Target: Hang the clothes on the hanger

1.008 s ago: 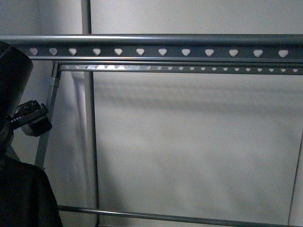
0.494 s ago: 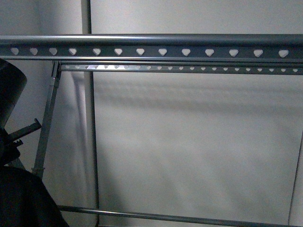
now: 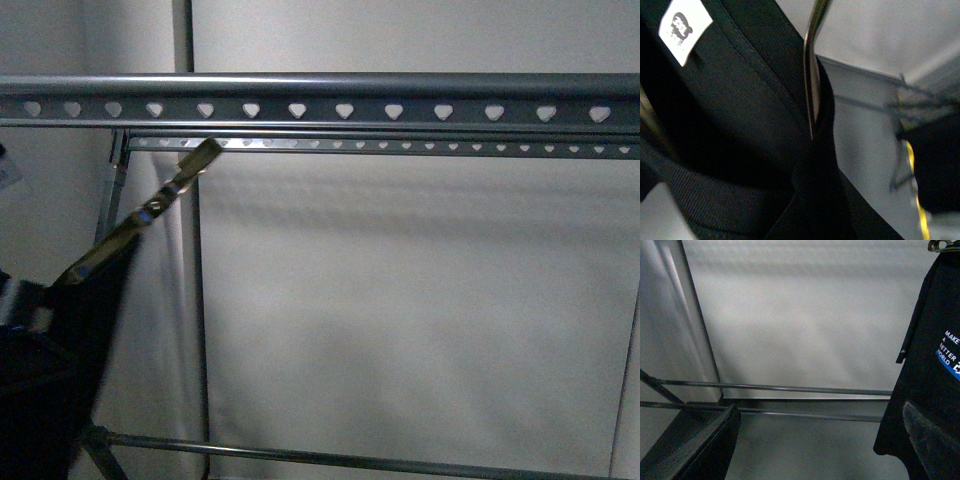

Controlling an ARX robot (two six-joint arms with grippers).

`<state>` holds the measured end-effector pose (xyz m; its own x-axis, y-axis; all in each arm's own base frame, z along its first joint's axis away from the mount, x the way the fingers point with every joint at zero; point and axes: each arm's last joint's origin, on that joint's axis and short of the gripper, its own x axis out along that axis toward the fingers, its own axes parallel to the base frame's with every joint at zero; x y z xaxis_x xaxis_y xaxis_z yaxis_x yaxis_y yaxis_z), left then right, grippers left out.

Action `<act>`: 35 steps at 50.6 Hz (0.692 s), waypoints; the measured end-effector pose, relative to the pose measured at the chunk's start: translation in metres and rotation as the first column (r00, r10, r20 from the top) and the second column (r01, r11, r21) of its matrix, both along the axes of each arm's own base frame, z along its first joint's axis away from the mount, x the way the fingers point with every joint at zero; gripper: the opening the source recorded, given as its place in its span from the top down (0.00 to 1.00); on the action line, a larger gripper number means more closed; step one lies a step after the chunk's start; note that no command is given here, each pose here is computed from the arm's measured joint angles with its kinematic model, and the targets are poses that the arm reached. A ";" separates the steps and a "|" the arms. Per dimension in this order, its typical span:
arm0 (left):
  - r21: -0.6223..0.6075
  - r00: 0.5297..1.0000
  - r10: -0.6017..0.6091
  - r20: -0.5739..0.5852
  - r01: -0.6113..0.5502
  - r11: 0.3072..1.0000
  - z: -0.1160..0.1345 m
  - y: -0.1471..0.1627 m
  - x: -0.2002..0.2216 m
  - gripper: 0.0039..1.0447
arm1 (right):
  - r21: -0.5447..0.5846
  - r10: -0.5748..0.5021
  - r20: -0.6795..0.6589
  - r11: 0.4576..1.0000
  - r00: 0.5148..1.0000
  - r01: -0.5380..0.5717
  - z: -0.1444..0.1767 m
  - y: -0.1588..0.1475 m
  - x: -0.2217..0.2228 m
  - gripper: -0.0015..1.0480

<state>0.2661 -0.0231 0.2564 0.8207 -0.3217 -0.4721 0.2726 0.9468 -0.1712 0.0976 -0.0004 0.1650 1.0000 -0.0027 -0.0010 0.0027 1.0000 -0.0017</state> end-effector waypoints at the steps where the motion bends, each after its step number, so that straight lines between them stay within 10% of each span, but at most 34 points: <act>1: 0.018 0.999 -0.038 0.007 0.038 0.999 0.002 0.002 -0.002 0.96 | 0.000 0.000 0.000 1.000 1.000 0.000 0.000 0.000 0.000 0.07; 10: 0.181 0.906 -0.414 0.090 0.394 0.901 0.039 0.013 -0.007 0.96 | 0.000 0.000 0.000 1.000 1.000 0.000 0.000 0.000 0.000 0.07; 18: 0.373 0.653 -0.754 0.073 0.683 0.628 0.078 0.016 0.002 0.96 | 0.000 0.000 0.000 1.000 1.000 0.000 0.000 0.000 0.000 0.07; 24: 0.522 0.519 -0.855 -0.003 0.730 0.441 0.094 0.006 0.022 0.96 | 0.000 0.000 0.000 1.000 1.000 0.000 0.000 0.000 0.000 0.07; 35: 0.675 0.383 -0.923 0.047 0.669 0.311 0.114 -0.032 0.058 0.96 | 0.000 0.000 0.000 1.000 1.000 0.000 0.000 0.000 0.000 0.07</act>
